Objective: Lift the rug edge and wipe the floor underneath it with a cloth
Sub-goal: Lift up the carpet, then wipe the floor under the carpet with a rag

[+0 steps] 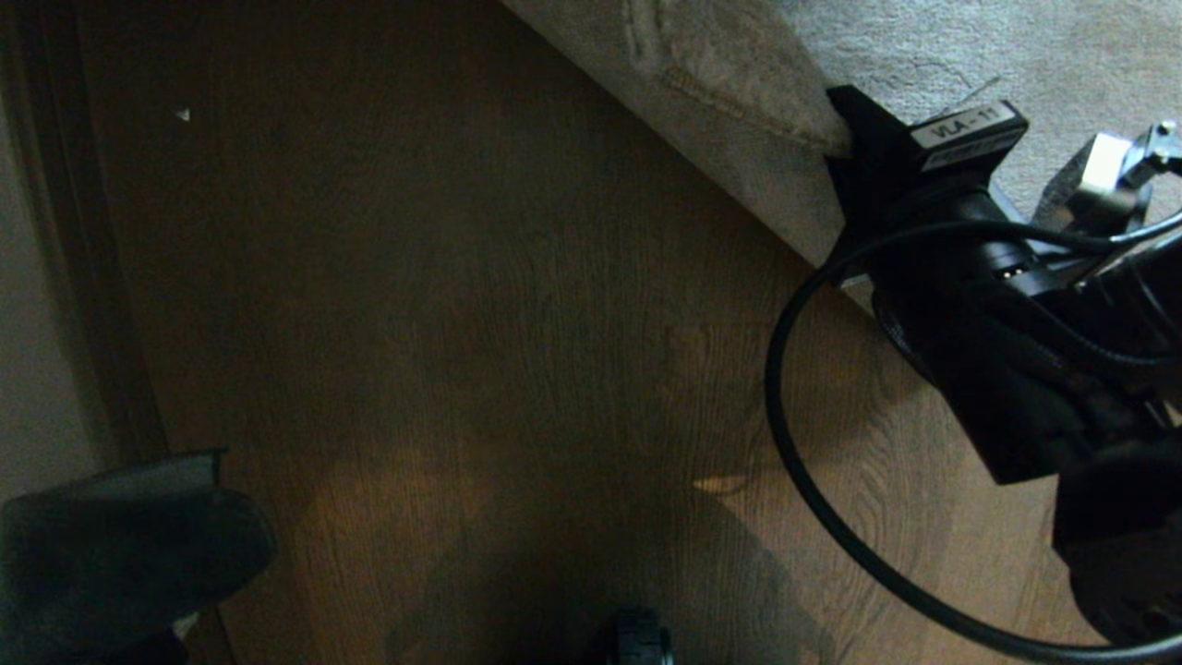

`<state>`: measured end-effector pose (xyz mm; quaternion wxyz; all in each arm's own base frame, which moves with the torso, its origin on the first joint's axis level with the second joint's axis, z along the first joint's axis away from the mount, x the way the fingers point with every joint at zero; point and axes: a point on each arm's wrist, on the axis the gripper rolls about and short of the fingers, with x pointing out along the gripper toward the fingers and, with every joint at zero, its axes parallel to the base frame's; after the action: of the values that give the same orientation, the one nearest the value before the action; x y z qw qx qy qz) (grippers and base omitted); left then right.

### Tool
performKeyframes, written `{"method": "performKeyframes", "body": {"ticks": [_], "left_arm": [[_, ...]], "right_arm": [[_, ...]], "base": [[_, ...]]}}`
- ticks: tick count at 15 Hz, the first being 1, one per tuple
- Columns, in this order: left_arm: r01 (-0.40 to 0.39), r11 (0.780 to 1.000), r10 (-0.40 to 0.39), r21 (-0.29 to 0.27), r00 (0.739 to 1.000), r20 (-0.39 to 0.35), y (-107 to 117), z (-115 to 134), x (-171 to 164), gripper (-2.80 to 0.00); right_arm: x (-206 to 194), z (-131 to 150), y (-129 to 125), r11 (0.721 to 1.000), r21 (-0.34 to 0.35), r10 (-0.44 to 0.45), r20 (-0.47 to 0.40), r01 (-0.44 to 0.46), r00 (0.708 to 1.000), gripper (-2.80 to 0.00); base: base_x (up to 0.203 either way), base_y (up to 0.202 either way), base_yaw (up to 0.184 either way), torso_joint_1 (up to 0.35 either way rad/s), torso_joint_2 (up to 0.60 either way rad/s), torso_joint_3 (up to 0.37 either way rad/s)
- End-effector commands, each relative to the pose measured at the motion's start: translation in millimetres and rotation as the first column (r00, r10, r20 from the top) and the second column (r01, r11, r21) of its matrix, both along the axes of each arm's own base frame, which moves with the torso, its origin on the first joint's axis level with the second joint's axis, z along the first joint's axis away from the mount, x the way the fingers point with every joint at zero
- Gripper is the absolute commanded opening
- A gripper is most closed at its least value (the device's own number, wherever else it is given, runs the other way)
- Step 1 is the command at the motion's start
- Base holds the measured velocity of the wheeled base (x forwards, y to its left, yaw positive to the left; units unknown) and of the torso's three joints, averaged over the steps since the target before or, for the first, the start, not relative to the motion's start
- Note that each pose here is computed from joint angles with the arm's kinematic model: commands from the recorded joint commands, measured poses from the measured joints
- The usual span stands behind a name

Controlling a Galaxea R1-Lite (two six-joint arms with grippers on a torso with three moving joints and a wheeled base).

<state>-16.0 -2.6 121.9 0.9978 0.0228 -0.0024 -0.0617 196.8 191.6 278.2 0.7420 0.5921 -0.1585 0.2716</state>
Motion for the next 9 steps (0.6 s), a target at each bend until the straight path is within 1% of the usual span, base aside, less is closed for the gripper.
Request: {"method": "performKeyframes", "body": {"ticks": [1, 3, 5, 8, 9], "left_arm": [[0.007, 1.000, -0.007, -0.002, 0.995, -0.098, 0, 18, 17, -2.80], [0.043, 0.999, -0.044, -0.008, 0.990, -0.131, -1, 32, 28, -2.80], [0.108, 0.994, -0.110, -0.019, 0.979, -0.170, -3, 41, 39, -2.80], [0.210, 0.977, -0.215, -0.045, 0.951, -0.223, -5, 51, 55, -2.80], [0.234, 0.971, -0.239, -0.051, 0.941, -0.239, -6, 54, 61, -2.80]], "right_arm": [[-1, 3, -2, 0.999, 0.040, -0.001, 0.028, 0.000, 1.000, -2.80], [1, 1, -1, 0.999, 0.040, 0.001, 0.023, -0.002, 1.000, -2.80], [3, 2, 1, 0.999, 0.040, -0.001, 0.025, 0.000, 1.000, -2.80], [5, 3, 0, 0.999, 0.046, -0.009, 0.030, 0.008, 0.999, -2.80], [5, 3, 0, 0.999, 0.043, -0.009, 0.028, 0.008, 1.000, -2.80]], "base": [[0.000, 0.000, 0.000, 0.000, 0.00, 0.000], [0.000, 0.000, 0.000, 0.000, 0.00, 0.000], [0.000, 0.000, 0.000, 0.000, 0.00, 0.000], [0.000, 0.000, 0.000, 0.000, 0.00, 0.000], [0.000, 0.000, 0.000, 0.000, 0.00, 0.000]]}}
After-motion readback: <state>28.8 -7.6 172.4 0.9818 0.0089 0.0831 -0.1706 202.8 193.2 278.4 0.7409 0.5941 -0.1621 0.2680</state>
